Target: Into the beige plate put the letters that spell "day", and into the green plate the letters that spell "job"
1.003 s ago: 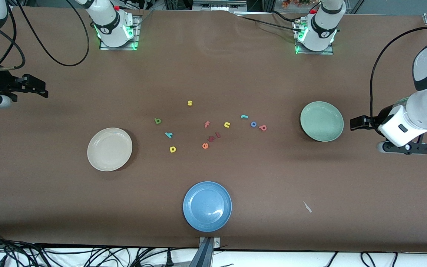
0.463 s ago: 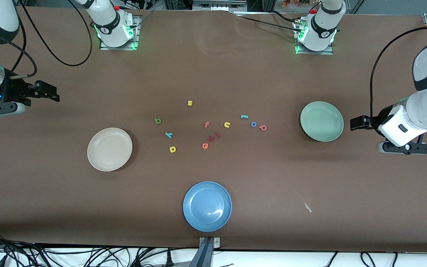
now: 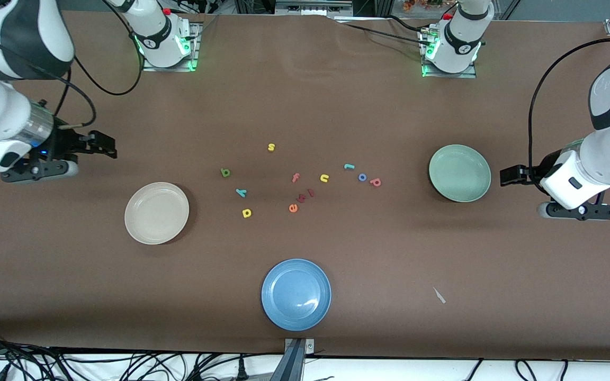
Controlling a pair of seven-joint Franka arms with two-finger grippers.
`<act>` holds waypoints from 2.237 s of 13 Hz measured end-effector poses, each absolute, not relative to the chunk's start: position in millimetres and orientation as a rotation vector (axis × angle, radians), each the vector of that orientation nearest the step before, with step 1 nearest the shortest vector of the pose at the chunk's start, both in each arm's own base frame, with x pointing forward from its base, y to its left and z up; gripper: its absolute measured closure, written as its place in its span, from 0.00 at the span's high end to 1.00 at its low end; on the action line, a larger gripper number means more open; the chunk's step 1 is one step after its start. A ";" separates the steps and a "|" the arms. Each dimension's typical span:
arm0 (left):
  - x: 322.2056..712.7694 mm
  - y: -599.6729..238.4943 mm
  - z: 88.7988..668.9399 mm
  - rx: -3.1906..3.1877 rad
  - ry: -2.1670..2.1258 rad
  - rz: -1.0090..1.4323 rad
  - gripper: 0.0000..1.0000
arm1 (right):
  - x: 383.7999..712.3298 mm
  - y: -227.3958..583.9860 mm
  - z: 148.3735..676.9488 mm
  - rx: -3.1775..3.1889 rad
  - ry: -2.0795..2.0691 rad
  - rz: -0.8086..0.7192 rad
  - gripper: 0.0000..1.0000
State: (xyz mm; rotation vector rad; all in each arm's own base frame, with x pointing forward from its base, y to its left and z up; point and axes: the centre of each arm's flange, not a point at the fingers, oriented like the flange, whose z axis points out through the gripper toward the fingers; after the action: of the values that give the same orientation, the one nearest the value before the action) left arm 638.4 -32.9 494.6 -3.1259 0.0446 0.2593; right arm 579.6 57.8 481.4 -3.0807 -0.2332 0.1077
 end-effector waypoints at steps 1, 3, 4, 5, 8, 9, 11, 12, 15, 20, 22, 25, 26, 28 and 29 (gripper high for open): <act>638.4 -32.9 494.6 -3.126 0.045 0.259 1.00 | 578.6 61.0 476.9 -3.080 -0.237 0.109 1.00; 638.4 -32.9 494.6 -3.126 0.045 0.259 1.00 | 578.1 60.0 474.6 -3.080 -0.234 0.114 1.00; 638.4 -32.9 494.5 -3.126 0.045 0.259 1.00 | 578.0 59.4 475.0 -3.081 -0.233 0.113 1.00; 638.4 -32.9 494.5 -3.126 0.045 0.260 1.00 | 577.9 59.1 475.7 -3.081 -0.232 0.111 1.00; 638.3 -32.9 494.0 -3.126 0.045 0.261 1.00 | 572.5 54.8 483.9 -3.081 -0.238 0.132 1.00; 638.3 -33.0 493.8 -3.126 0.045 0.262 1.00 | 568.0 50.7 489.9 -3.080 -0.242 0.156 1.00; 638.2 -33.0 493.3 -3.125 0.045 0.263 1.00 | 560.2 36.7 506.7 -3.076 -0.252 0.192 1.00; 638.1 -33.1 492.9 -3.125 0.046 0.265 1.00 | 558.2 28.8 515.1 -3.074 -0.261 0.195 1.00; 637.9 -33.2 492.1 -3.125 0.046 0.267 1.00 | 557.5 20.3 521.0 -3.071 -0.274 0.195 1.00; 637.9 -33.2 492.1 -3.125 0.046 0.267 1.00 | 557.7 20.5 519.4 -3.071 -0.276 0.202 1.00; 637.9 -33.2 492.1 -3.125 0.046 0.267 1.00 | 557.7 20.5 519.3 -3.071 -0.276 0.203 1.00; 637.9 -33.2 492.1 -3.125 0.046 0.267 1.00 | 557.7 20.5 519.3 -3.071 -0.276 0.204 1.00; 637.9 -33.2 492.1 -3.125 0.046 0.268 1.00 | 557.6 20.4 519.2 -3.071 -0.276 0.205 1.00; 637.8 -33.2 491.7 -3.125 0.046 0.269 1.00 | 557.7 20.4 518.9 -3.071 -0.276 0.206 1.00; 637.7 -33.3 491.5 -3.124 0.046 0.269 1.00 | 557.7 20.4 518.7 -3.071 -0.276 0.207 1.00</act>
State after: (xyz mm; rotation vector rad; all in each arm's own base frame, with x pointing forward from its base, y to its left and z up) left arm 637.7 -33.3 491.5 -3.1244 0.0464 0.2695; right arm 557.7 20.4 518.7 -3.0707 -0.2760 0.2071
